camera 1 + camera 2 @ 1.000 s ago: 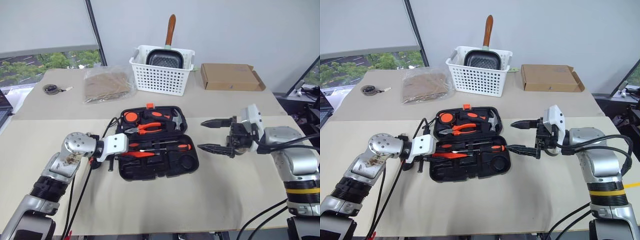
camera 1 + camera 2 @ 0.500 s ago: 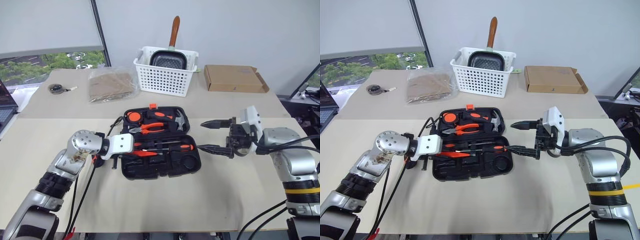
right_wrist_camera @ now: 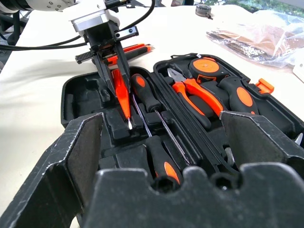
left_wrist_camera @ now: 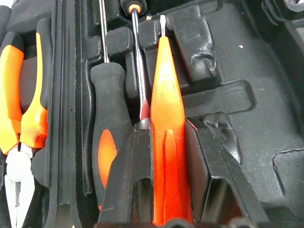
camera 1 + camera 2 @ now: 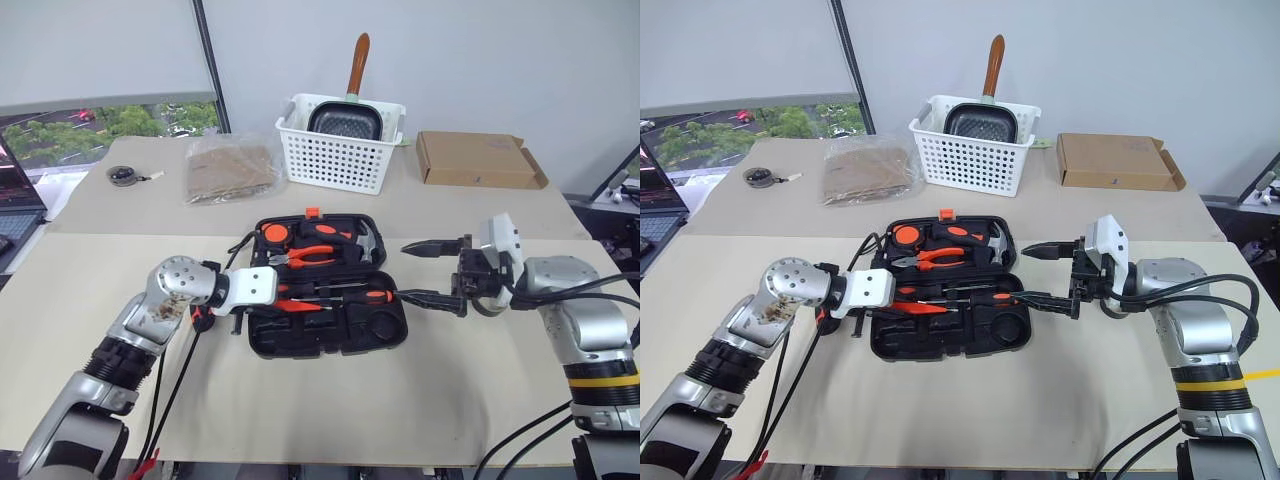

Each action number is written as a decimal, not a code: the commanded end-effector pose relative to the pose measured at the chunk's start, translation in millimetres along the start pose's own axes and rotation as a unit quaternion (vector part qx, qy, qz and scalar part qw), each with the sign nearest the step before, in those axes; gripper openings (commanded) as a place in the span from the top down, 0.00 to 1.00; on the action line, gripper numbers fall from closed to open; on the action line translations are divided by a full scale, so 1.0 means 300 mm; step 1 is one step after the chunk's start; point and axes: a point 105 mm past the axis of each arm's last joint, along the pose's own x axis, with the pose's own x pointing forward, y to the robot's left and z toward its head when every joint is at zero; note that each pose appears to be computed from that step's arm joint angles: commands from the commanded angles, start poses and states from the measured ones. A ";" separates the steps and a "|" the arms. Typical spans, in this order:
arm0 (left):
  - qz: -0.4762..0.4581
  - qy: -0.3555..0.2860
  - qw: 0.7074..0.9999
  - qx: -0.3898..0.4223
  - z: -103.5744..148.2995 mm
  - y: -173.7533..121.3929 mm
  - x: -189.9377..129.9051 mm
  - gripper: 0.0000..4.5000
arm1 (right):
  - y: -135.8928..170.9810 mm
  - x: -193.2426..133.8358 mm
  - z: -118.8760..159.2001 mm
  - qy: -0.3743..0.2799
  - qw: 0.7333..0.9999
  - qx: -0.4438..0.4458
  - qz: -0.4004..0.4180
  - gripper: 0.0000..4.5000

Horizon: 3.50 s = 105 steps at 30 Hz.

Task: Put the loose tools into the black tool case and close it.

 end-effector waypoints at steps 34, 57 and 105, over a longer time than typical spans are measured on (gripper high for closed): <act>-0.036 -0.107 0.974 -0.195 0.121 -0.055 -0.146 0.21 | -0.010 0.007 0.019 -0.007 0.999 -0.031 0.007 0.00; 0.062 -0.188 0.954 -0.225 0.065 -0.051 0.001 0.99 | -0.014 0.029 0.028 -0.007 0.999 -0.033 0.019 0.00; 0.128 -0.234 0.937 -0.227 0.042 -0.034 -0.002 0.99 | -0.022 0.043 0.023 -0.003 0.999 -0.036 0.038 0.00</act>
